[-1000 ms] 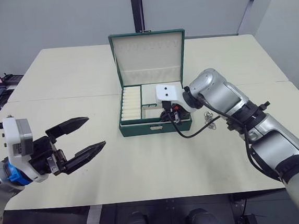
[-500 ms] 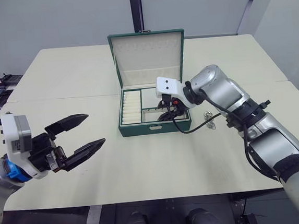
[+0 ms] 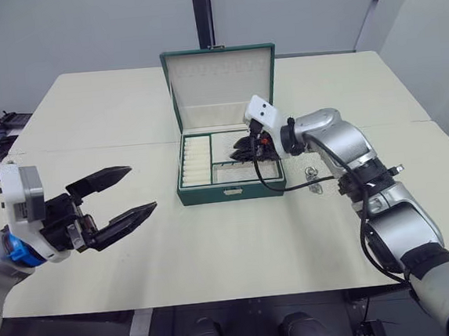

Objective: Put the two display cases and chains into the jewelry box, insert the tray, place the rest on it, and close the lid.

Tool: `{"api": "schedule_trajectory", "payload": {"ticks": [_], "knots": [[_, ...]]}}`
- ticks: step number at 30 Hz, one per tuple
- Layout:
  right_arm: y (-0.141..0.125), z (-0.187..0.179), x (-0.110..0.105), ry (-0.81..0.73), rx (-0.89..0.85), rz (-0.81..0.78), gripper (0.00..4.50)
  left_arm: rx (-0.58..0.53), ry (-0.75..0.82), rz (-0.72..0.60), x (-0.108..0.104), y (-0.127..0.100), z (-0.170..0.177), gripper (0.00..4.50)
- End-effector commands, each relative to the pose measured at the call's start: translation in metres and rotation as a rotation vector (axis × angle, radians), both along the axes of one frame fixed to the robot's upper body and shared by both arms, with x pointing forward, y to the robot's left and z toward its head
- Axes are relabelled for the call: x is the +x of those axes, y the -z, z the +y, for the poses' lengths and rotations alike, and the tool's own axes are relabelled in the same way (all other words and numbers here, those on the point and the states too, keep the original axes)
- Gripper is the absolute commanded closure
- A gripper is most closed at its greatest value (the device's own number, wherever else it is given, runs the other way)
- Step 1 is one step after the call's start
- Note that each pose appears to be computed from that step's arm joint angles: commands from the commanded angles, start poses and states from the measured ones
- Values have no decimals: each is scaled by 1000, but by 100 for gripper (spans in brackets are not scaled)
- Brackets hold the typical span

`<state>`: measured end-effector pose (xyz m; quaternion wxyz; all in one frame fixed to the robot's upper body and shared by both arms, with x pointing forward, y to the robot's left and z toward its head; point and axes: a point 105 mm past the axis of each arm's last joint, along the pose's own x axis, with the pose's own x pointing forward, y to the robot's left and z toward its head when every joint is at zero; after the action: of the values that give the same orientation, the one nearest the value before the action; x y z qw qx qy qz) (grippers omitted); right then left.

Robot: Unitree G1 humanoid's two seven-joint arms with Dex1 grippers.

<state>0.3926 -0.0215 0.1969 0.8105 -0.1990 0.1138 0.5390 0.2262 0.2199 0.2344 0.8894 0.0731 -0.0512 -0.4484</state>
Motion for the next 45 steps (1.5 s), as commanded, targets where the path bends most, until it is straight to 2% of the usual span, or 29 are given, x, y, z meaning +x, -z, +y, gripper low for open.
{"api": "schedule_trajectory", "payload": {"ticks": [1, 4, 18, 37, 41, 45], "knots": [[-11, 0, 10, 44, 69, -41, 384, 26, -36, -51, -2, -15, 11, 0], [-3, 1, 18, 78, 84, -36, 448, 19, -53, -60, -2, -19, 15, 0], [29, -5, 26, 139, 50, 18, 448, -4, -72, -49, -4, -21, 15, 0], [40, -6, 21, 110, 18, 30, 448, 0, -77, -35, -8, -16, 15, 0], [1, -5, 18, 98, 110, -32, 448, -1, -72, -33, -9, -14, 17, 0], [-49, -22, 1, 94, 219, -162, 448, 0, -66, -38, -8, -16, 19, 0]]}}
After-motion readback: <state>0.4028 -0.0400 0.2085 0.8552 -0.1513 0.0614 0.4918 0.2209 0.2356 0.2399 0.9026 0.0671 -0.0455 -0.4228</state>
